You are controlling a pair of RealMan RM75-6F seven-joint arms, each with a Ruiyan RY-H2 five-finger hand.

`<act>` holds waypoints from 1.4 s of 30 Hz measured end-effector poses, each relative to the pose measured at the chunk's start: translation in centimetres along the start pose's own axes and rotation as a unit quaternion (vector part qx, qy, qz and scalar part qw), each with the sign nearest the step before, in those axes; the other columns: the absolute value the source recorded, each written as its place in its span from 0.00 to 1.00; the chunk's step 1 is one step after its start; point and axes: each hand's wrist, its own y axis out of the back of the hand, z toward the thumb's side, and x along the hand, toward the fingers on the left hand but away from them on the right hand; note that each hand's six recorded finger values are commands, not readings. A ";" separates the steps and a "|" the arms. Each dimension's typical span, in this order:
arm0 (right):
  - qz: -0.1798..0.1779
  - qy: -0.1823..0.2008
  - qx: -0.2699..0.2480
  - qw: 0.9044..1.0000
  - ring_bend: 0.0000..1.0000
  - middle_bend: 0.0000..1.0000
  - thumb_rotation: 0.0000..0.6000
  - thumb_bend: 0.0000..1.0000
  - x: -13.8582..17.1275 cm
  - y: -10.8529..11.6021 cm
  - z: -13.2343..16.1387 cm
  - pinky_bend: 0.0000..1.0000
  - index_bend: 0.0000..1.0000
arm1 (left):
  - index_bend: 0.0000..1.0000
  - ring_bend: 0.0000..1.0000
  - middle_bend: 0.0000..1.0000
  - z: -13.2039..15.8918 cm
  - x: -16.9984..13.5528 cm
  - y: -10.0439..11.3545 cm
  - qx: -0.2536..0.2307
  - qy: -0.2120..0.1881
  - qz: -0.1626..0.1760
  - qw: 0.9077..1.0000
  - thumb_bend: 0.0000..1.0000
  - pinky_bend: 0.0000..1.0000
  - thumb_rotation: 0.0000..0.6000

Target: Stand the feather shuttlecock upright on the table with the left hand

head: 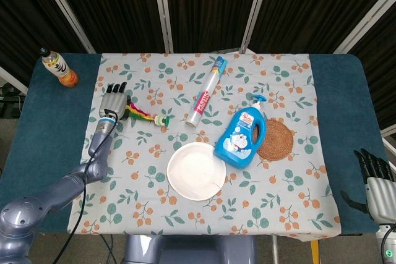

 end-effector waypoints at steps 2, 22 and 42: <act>0.000 0.000 0.000 1.000 0.00 0.00 1.00 0.15 0.0 0.0 0.0 0.00 0.00 | 0.64 0.00 0.00 0.0 -0.1 0.1 -0.001 -0.001 0.000 1.000 0.52 0.00 1.00; -0.003 0.000 0.004 1.000 0.00 0.00 1.00 0.15 -0.1 0.1 -0.1 0.00 0.00 | 0.67 0.00 0.00 1.1 -1.8 2.8 -0.014 -0.025 0.025 0.999 0.60 0.00 1.00; -0.017 0.001 0.018 1.000 0.00 0.00 1.00 0.15 0.1 0.2 0.0 0.00 0.00 | 0.68 0.00 0.00 4.9 -10.8 12.2 0.025 -0.127 0.127 0.983 0.59 0.00 1.00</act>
